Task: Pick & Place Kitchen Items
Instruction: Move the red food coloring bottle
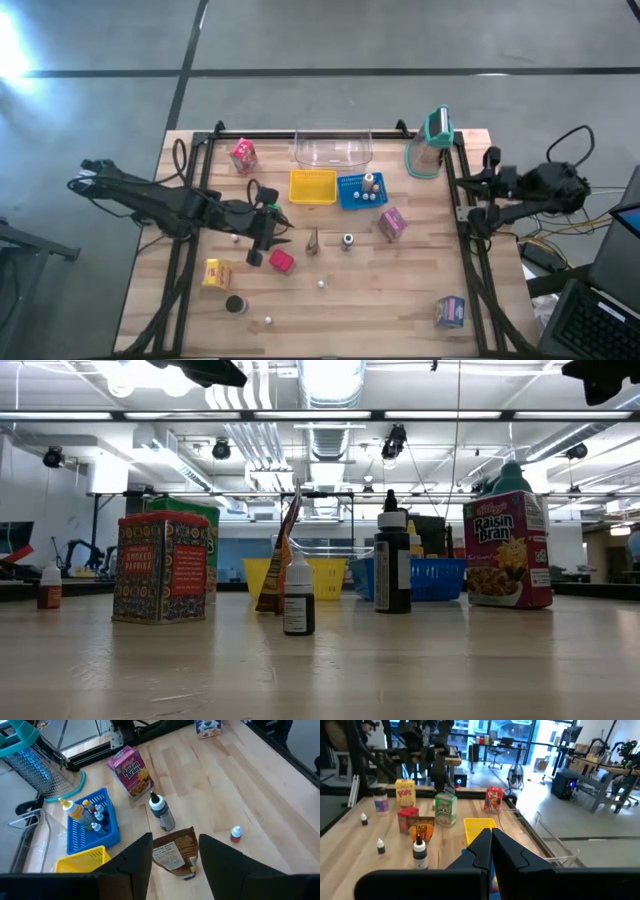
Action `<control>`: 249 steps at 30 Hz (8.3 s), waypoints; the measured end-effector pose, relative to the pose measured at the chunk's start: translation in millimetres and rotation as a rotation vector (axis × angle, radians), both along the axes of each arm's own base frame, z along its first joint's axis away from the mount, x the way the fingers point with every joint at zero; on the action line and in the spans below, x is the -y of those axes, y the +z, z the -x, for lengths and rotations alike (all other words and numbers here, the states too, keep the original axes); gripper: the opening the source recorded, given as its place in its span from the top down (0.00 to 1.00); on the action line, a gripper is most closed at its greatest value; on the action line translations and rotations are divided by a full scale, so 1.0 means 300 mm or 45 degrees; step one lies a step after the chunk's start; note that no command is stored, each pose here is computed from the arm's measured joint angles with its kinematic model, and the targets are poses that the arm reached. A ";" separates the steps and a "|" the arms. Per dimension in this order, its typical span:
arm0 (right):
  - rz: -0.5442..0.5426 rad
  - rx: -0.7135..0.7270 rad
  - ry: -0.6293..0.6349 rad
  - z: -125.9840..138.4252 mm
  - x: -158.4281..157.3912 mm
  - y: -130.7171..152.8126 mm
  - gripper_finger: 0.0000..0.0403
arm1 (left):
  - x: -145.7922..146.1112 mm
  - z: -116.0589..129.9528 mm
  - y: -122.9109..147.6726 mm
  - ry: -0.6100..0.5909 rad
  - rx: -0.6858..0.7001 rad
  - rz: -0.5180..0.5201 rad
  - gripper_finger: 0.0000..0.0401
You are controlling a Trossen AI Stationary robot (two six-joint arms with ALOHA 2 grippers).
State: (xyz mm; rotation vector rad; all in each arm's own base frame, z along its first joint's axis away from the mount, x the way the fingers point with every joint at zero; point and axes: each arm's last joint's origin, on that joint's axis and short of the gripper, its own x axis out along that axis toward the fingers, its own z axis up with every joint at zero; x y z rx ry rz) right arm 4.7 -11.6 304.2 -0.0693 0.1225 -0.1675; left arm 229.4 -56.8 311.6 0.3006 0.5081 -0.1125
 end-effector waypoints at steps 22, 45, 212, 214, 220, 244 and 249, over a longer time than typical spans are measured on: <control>-0.007 0.023 0.000 0.010 0.003 0.000 0.98 | 0.182 -0.129 -0.097 -0.217 -0.104 0.075 0.58; -0.007 0.024 0.000 0.010 0.003 0.000 0.98 | 0.332 -0.276 -0.285 -0.184 -0.361 0.142 0.58; -0.007 0.025 -0.001 0.010 0.003 0.001 0.98 | 0.669 -0.201 -0.489 0.188 0.073 0.008 0.58; -0.007 0.025 -0.001 0.010 0.003 0.001 0.98 | 0.671 -0.204 -0.492 0.201 0.066 0.009 0.58; -0.008 0.026 -0.001 0.010 0.003 0.001 0.98 | 0.667 -0.202 -0.510 0.271 0.060 0.098 0.58; -0.006 0.026 -0.001 0.010 0.003 0.001 0.98 | 0.600 -0.249 -0.604 0.593 0.027 0.319 0.58; -0.006 0.026 -0.001 0.010 0.003 0.001 0.98 | 0.572 -0.249 -0.621 0.671 -0.042 0.366 0.58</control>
